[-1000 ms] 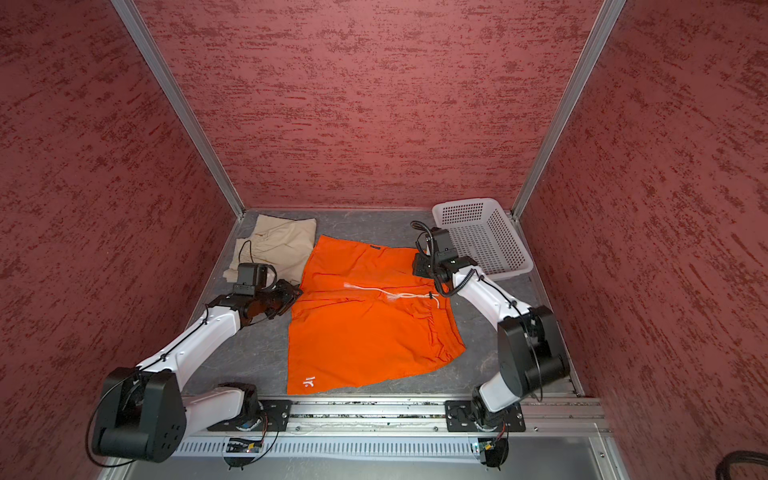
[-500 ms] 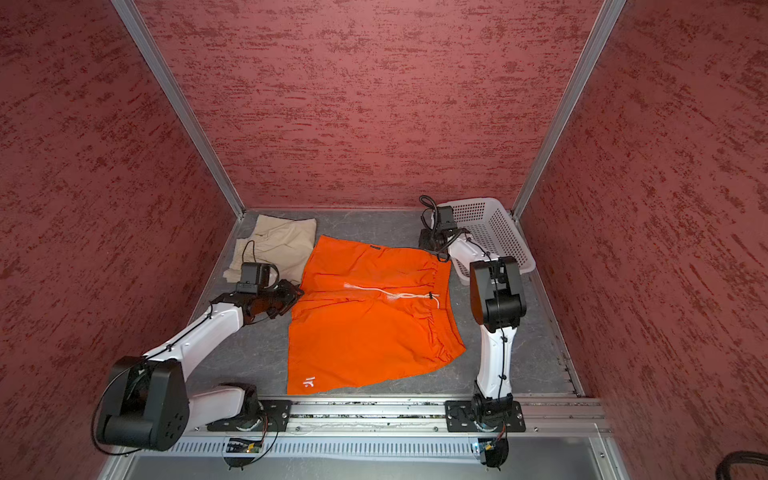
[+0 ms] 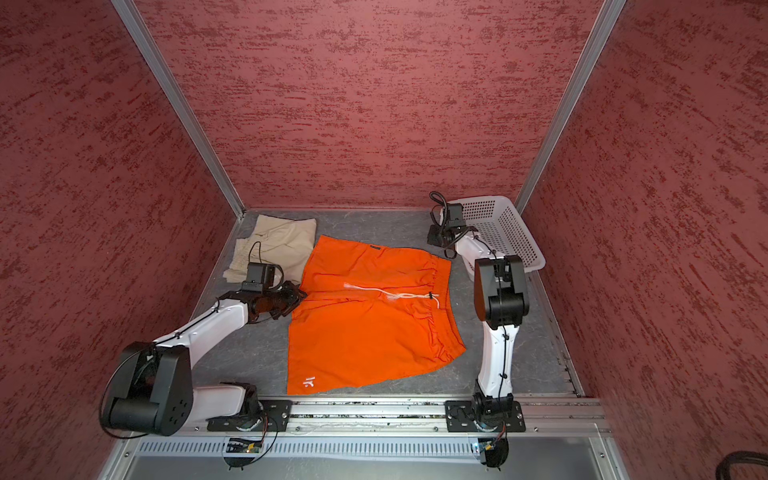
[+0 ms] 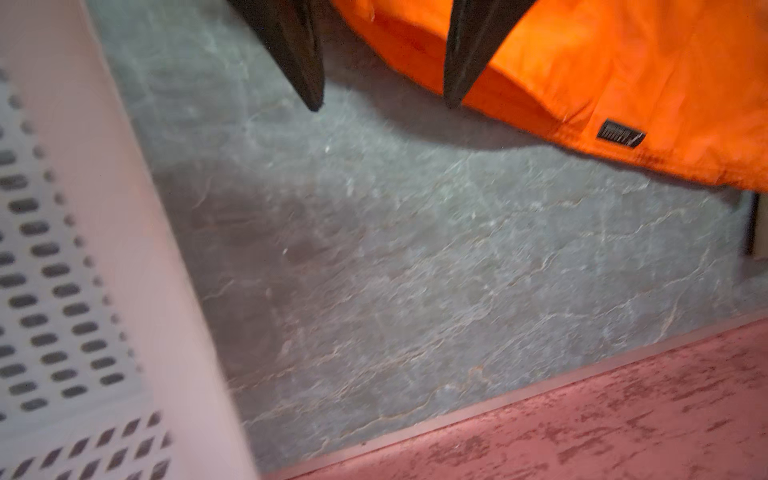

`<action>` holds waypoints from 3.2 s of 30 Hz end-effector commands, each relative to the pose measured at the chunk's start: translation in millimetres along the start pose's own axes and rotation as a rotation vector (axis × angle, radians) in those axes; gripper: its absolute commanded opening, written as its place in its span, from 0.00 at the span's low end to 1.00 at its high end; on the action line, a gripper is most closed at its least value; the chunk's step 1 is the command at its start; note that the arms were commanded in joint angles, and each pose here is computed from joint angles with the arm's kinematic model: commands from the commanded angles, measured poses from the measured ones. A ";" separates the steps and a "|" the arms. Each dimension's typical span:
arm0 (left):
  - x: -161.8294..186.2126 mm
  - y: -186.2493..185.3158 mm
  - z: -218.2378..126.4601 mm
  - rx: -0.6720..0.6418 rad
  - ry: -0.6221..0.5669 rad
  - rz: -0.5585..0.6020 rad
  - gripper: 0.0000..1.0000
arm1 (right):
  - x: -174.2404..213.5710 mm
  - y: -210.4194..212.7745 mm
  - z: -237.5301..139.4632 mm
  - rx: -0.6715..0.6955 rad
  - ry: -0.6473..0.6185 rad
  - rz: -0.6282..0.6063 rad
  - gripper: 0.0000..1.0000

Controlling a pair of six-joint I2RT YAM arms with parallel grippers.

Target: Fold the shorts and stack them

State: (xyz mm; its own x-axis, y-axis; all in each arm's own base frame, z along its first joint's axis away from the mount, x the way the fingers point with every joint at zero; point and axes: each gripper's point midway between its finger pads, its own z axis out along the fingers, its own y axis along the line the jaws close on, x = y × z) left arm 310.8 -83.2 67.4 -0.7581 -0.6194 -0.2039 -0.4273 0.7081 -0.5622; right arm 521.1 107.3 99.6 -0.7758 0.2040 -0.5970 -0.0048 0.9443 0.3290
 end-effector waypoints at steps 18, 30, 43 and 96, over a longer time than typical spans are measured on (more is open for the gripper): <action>-13.8 9.1 42.5 -0.055 0.010 0.027 0.36 | 186.5 27.6 -28.6 -0.055 0.212 -0.013 0.29; -26.7 -14.6 72.0 -0.016 0.033 0.057 0.36 | 157.6 -18.4 -28.9 0.043 0.192 0.011 0.41; -90.9 -70.7 23.3 0.058 -0.136 0.147 0.48 | 115.3 92.6 -84.3 -0.227 0.059 -0.117 0.47; -93.9 -94.3 140.4 0.040 -0.033 0.130 0.27 | 91.4 53.1 22.5 -0.108 0.157 -0.076 0.47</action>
State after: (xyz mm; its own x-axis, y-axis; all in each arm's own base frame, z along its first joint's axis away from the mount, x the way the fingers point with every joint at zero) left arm 484.9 -149.4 30.2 -0.8066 -0.5157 -0.2888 -0.2789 0.7629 -0.5833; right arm 455.2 173.7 44.2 -0.8639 0.0896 -0.4956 -0.1086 0.9277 0.3572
